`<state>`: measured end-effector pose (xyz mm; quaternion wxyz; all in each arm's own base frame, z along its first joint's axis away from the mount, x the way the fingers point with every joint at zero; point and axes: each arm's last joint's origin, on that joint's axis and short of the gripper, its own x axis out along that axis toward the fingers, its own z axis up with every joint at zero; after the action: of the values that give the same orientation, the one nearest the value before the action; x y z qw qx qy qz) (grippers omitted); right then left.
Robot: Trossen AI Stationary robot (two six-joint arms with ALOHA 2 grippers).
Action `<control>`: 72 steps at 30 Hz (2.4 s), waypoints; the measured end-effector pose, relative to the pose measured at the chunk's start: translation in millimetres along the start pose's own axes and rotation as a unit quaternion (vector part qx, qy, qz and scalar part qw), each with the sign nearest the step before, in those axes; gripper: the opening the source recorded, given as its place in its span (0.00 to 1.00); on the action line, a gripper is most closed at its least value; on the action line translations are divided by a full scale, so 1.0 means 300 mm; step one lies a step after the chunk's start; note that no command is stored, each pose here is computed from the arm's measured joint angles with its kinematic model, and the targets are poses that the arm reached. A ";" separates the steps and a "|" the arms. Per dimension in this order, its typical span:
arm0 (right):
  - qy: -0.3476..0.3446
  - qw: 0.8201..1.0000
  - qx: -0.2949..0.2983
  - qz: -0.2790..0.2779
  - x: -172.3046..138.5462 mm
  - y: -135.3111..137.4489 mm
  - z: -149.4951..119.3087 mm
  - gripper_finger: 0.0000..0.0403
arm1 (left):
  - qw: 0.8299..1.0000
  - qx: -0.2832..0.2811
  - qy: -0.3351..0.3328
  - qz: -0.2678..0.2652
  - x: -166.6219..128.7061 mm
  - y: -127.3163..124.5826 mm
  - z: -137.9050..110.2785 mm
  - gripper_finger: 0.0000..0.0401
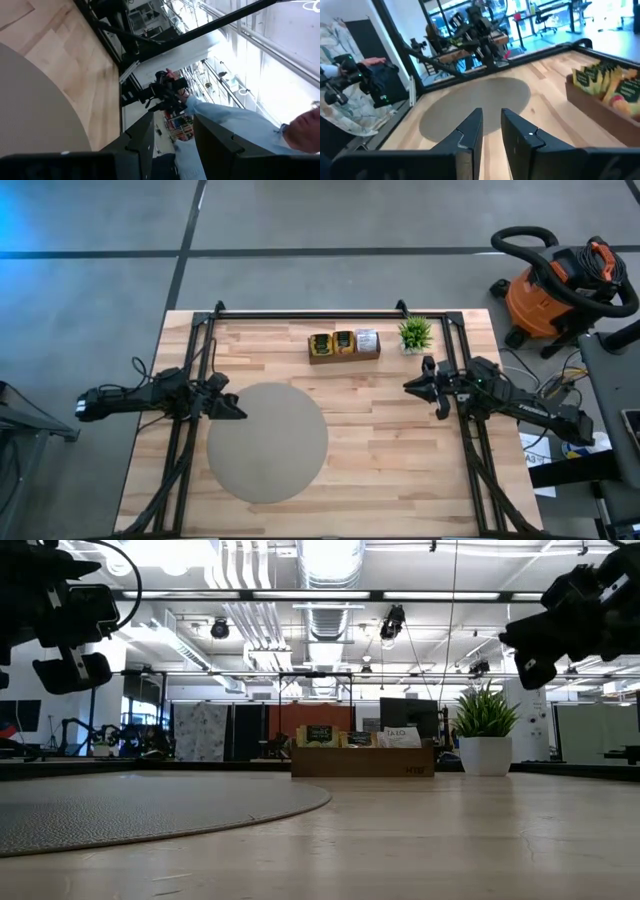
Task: Pick & Place Tea
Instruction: Return to Home Position
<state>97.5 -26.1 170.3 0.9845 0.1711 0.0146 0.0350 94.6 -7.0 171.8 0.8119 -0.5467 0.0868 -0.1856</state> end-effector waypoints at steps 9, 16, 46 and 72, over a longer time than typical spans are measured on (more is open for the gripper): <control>-0.027 0.999 -0.017 0.025 -0.014 0.020 0.003 0.17 | 1.000 0.003 -0.002 -0.006 0.000 -0.004 0.002 0.33; -0.035 0.998 -0.022 0.042 -0.015 0.028 0.002 0.17 | 1.000 0.004 -0.002 -0.007 0.000 -0.004 0.002 0.33; -0.001 0.991 -0.018 0.129 -0.004 0.081 -0.020 0.17 | 0.977 -0.051 -0.191 0.078 -0.007 0.023 0.033 0.33; 0.006 0.988 -0.017 0.151 -0.003 0.094 -0.024 0.17 | 0.940 0.232 -0.155 0.196 0.000 0.057 0.033 0.33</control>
<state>94.5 2.9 173.0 0.9708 0.1541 -0.0064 0.1839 101.4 7.1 159.8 0.9397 -0.3377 0.0200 0.0497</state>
